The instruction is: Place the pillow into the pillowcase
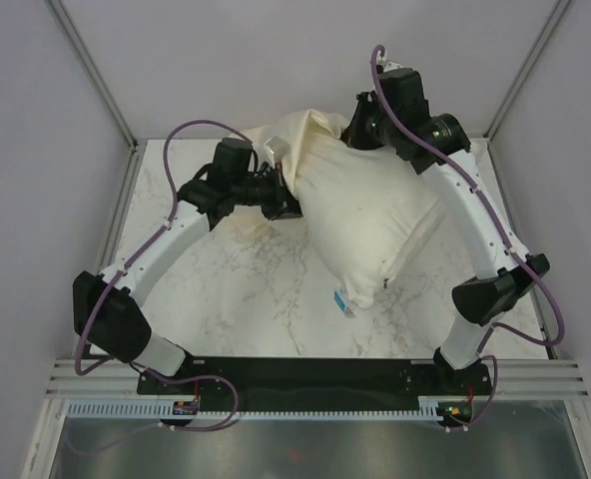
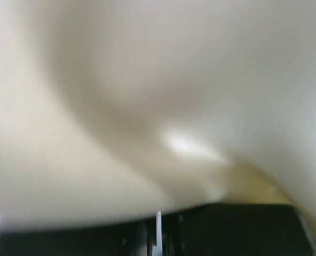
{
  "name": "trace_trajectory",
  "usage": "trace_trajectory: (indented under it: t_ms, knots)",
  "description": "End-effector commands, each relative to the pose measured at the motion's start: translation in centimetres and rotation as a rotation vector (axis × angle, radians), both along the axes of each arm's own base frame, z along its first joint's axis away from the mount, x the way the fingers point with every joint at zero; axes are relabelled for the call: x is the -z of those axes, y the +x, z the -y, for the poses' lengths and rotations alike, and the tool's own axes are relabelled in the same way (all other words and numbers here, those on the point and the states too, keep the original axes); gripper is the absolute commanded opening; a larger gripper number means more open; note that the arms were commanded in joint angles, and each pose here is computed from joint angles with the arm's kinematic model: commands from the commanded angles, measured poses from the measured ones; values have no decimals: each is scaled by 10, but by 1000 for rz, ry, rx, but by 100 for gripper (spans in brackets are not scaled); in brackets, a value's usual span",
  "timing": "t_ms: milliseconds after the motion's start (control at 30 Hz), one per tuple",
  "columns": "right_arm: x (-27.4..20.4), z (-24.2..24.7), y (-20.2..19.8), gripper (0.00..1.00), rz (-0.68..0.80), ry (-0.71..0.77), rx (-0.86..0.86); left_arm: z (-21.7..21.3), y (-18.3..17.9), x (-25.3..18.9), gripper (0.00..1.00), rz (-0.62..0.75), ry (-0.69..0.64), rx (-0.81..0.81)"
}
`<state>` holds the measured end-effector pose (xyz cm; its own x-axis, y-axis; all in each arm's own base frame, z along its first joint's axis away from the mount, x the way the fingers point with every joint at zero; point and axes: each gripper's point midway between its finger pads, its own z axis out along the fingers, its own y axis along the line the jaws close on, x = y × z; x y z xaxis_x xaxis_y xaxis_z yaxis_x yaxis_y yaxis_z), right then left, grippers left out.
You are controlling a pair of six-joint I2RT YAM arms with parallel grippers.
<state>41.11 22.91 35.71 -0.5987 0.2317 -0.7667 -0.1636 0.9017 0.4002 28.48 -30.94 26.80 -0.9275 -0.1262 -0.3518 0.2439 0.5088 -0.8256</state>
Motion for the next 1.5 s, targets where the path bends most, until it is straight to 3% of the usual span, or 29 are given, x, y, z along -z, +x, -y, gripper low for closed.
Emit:
trace_trajectory:
  t_ms: [0, 167, 267, 300, 367, 533, 700, 867, 1033, 1200, 1300, 1467]
  knots:
    - [-36, -26, -46, 0, -92, 116, -176, -29, 16, -123, 2, 262, -249, 0]
    - [-80, 42, -8, 0, -55, 318, -52, -79, 14, -189, 2, 304, -351, -58]
    - [-78, 74, 10, 0, -67, 367, 20, -108, 11, -220, 2, 299, -442, -95]
    - [-75, 80, 13, 0, -71, 368, 35, -124, 13, -238, 2, 382, -478, -106]
    - [-60, 92, 17, 0, -92, 364, 74, -135, 15, -240, 2, 282, -546, -151]
    - [-37, 91, 9, 0, -131, 358, 57, -160, 30, -258, 2, 259, -596, -245]
    - [-87, 90, -4, 0, -51, 446, 8, -168, 31, -282, 2, 279, -629, -263]
    - [-137, 111, -25, 0, -14, 628, -45, -196, 38, -260, 2, 169, -681, -379]
    - [-189, 133, -48, 0, 111, 845, -33, -210, 57, -191, 2, 9, -694, -505]
    - [-224, 146, -39, 0, 167, 946, 40, -219, 76, -126, 2, -207, -749, -641]
    - [-209, 159, -29, 0, 169, 961, 152, -224, 76, -131, 2, -235, -798, -689]
    - [-121, 166, -6, 0, 71, 847, 259, -229, 77, -178, 2, -161, -805, -719]
